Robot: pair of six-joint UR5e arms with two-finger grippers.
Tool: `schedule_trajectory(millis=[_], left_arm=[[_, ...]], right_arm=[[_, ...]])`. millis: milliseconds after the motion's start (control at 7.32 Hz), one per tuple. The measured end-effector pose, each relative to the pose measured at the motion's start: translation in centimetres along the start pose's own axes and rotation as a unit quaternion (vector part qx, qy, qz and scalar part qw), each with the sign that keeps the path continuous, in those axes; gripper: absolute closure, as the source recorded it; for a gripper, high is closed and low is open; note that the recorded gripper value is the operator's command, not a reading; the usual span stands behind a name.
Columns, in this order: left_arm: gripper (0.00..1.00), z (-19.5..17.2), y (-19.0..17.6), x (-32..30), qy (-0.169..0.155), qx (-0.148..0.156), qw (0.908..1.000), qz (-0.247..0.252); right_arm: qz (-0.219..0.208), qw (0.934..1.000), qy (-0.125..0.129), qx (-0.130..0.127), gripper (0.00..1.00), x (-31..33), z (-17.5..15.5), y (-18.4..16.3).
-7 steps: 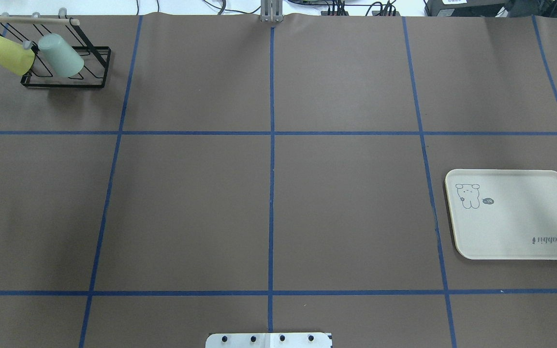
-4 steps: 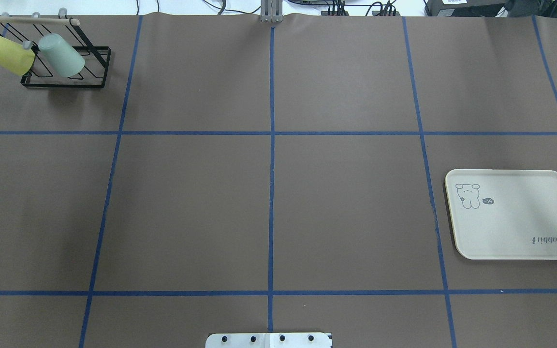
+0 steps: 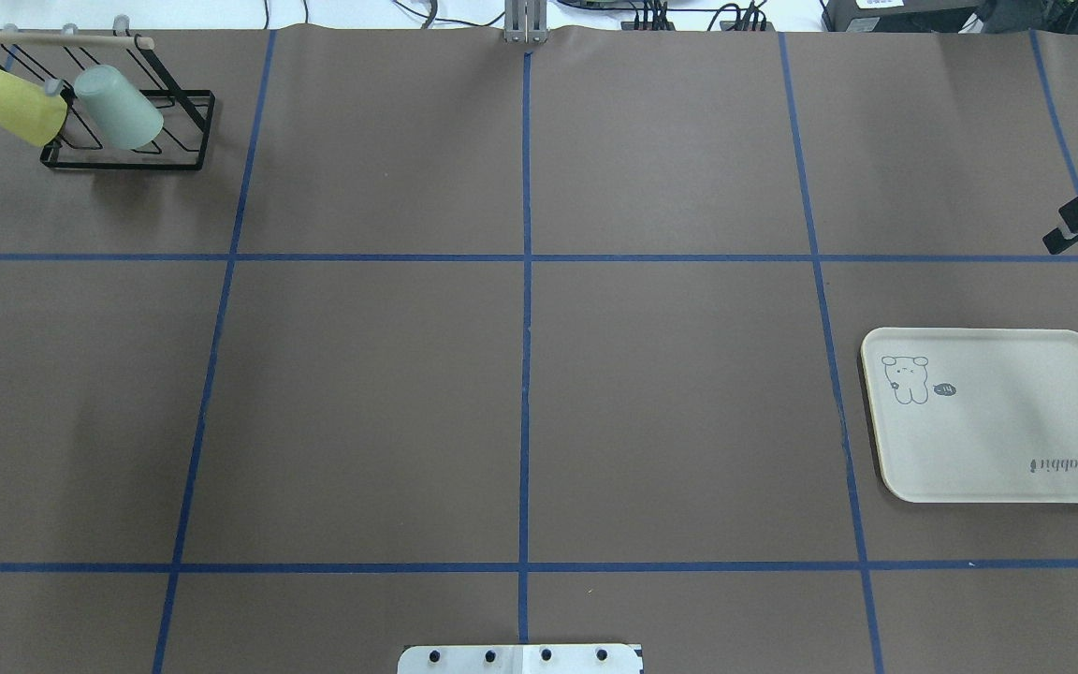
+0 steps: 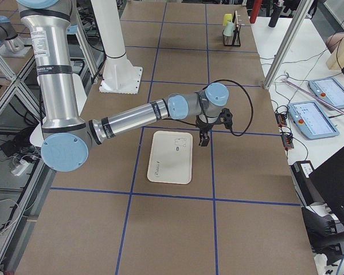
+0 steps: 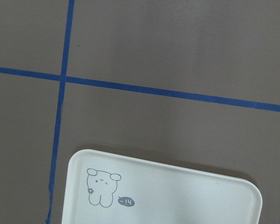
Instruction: Left arm grabs green cup and hands to right arm on tray
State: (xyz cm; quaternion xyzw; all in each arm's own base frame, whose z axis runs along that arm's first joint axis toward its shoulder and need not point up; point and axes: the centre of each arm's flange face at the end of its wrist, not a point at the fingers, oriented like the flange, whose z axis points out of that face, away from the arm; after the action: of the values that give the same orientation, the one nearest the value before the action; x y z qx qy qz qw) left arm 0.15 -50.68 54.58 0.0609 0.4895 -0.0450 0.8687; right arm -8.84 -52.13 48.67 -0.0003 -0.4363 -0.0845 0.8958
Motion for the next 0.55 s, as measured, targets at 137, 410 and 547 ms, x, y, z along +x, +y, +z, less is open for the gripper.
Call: schedule_trajectory(millis=[137,410,547], left_arm=[[0.0,1.2,-0.6,2.0,-0.014,0.001,0.9999,-0.009],[0.0,4.4,-2.8,6.7,-0.041,-0.016,0.999,-0.005],[0.0,5.2,-5.2,9.5,-0.054,-0.033,0.9978,-0.017]], right_arm=[[-0.006,1.0,-0.001,0.001,0.0,-0.6,0.4,-0.1],[-0.013,0.9999,-0.001,-0.001,0.0,-1.3,0.9,-0.2],[-0.015,0.9999,-0.002,-0.001,0.0,-1.5,1.0,-0.2]])
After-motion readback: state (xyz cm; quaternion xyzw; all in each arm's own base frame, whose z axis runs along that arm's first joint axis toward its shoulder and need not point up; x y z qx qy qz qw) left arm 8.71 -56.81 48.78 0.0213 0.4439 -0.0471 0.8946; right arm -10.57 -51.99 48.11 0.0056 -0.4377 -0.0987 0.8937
